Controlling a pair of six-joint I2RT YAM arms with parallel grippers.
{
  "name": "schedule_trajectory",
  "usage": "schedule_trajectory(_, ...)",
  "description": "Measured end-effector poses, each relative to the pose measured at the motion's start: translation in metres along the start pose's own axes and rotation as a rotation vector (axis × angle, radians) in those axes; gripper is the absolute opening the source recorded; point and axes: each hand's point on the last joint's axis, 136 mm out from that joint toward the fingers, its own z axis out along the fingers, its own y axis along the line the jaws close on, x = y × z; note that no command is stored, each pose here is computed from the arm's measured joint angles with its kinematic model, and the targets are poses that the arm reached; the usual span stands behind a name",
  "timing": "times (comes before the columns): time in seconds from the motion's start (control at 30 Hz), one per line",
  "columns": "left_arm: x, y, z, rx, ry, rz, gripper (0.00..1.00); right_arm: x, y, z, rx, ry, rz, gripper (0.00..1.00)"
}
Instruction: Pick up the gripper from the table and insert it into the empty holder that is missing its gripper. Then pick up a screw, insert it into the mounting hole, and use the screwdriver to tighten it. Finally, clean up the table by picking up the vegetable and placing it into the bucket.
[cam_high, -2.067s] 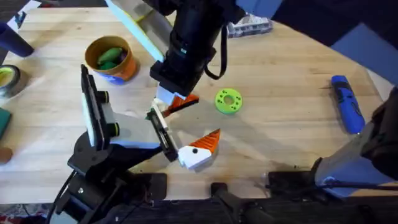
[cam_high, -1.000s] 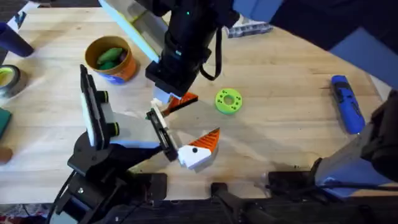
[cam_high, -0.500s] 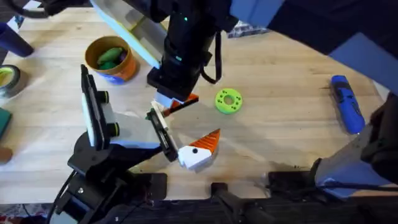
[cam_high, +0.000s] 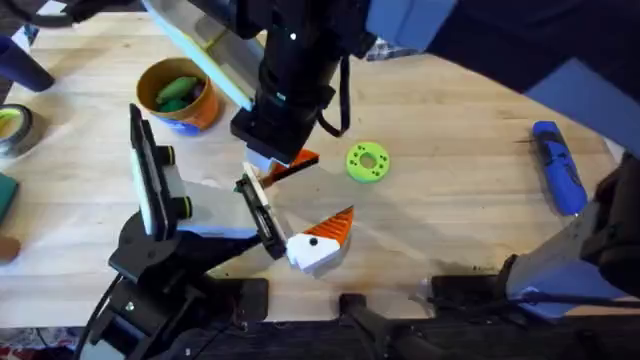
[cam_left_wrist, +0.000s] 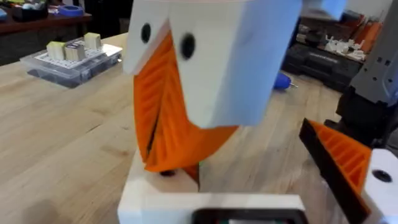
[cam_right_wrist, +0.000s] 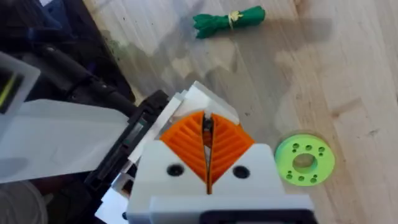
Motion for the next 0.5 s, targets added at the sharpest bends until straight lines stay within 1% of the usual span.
schedule_trajectory(0.4, 0.0, 0.0001, 0.0, 0.0, 0.0, -0.006, 0.987, 0.0003, -0.0001, 0.0005, 0.016, 0.003, 0.011, 0.006)
schedule_trajectory(0.5, 0.0001, -0.0004, 0.0, 0.002, 0.0, -0.006, 0.988, 0.0052, 0.0013, 0.0003, 0.006, 0.022, 0.005, 0.006)
